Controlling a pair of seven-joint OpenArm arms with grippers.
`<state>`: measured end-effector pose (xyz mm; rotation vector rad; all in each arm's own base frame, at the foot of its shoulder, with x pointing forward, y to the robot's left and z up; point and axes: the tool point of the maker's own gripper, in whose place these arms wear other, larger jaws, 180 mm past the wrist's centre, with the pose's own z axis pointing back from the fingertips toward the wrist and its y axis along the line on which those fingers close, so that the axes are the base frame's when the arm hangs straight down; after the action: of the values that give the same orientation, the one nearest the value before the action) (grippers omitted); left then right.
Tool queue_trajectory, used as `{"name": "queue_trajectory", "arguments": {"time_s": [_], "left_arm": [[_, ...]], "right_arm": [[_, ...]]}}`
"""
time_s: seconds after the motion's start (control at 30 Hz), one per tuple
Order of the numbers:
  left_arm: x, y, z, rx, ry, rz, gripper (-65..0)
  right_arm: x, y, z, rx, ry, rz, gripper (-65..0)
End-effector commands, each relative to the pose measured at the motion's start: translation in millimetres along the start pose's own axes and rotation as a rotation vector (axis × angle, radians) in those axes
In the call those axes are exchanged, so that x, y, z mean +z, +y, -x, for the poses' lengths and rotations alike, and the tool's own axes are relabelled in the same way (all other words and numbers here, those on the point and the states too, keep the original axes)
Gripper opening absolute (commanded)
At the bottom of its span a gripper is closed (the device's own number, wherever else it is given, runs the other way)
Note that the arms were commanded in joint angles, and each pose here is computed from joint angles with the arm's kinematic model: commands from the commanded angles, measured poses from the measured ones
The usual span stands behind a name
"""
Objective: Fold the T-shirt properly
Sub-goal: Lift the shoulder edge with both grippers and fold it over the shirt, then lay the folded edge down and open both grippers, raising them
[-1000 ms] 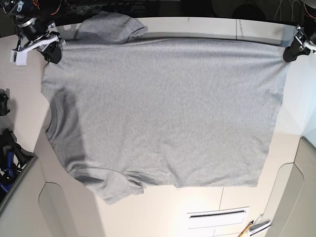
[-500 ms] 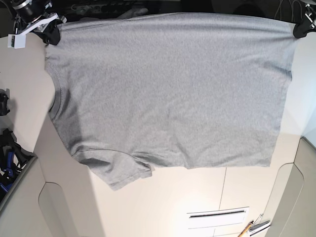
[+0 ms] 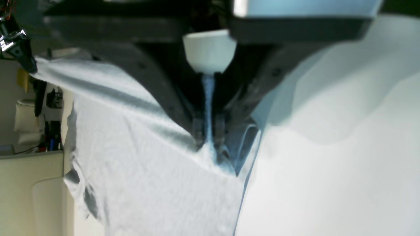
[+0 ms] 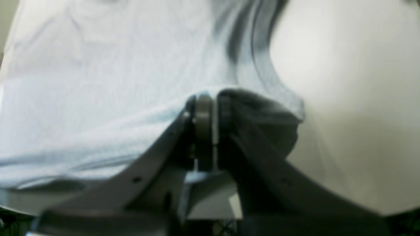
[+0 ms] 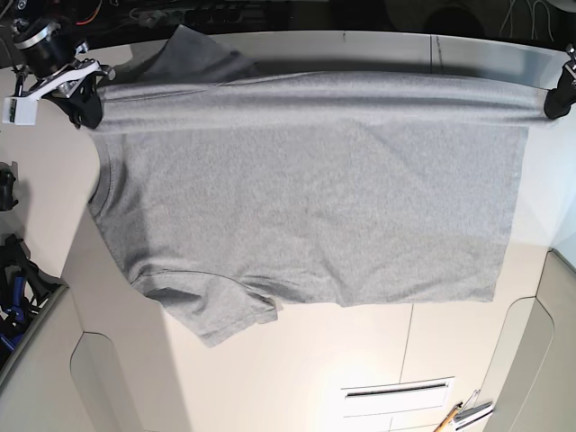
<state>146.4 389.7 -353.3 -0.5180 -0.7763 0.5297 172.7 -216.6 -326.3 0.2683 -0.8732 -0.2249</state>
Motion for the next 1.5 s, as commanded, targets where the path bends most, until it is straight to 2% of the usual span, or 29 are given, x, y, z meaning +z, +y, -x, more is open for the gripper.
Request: {"name": "queue_trajectory", "arguments": {"time_s": [0.0, 0.2, 0.4, 0.5, 0.77, 0.9, 1.0, 1.1, 1.3, 1.47], "left_arm": [[1.7, -5.6, -16.7, -0.031, -0.033, 0.011, -65.0], [-27.0, -22.4, -10.3, -0.048, -0.007, 0.066, -65.0], [-49.4, -29.1, -15.3, -0.116, 0.011, 0.053, -65.0], [-46.7, -30.2, -27.6, -0.140, 0.000, 0.048, -65.0], [-30.3, -32.4, -45.2, -0.187, 0.056, 0.047, -65.0], [-29.0, -34.0, -56.1, -0.199, 0.020, 0.046, -65.0], [-29.9, -34.1, -60.9, -0.205, -0.002, 0.041, -65.0], [-30.2, -30.5, -63.8, -0.219, -0.014, 0.018, -65.0], [-30.1, -26.4, -68.2, -0.236, -0.036, -0.007, -65.0], [-29.9, -20.9, -71.3, -0.258, -0.049, -0.040, -65.0]], "right_arm": [[1.8, -3.2, -16.5, 0.023, -0.056, 0.017, -65.0], [-6.4, -1.0, -34.9, 0.045, -0.102, 0.018, -65.0], [-13.9, 1.3, -33.7, 0.079, -0.084, 0.028, -65.0], [-17.9, 5.5, -29.6, 0.102, -0.063, 0.024, -65.0], [-18.9, 5.6, -24.6, 0.108, -0.036, 0.027, -65.0], [-19.5, 6.7, -24.1, 0.108, -0.033, 0.023, -65.0], [-23.8, 19.3, -21.6, 0.104, -0.025, -0.022, -65.0], [-32.4, 33.6, -15.6, 0.148, -0.004, -0.046, -65.0], [-50.7, 46.3, -16.6, 0.240, 0.012, -0.003, -65.0], [-61.2, 40.6, -22.2, 0.237, 0.005, 0.036, -65.0]]}}
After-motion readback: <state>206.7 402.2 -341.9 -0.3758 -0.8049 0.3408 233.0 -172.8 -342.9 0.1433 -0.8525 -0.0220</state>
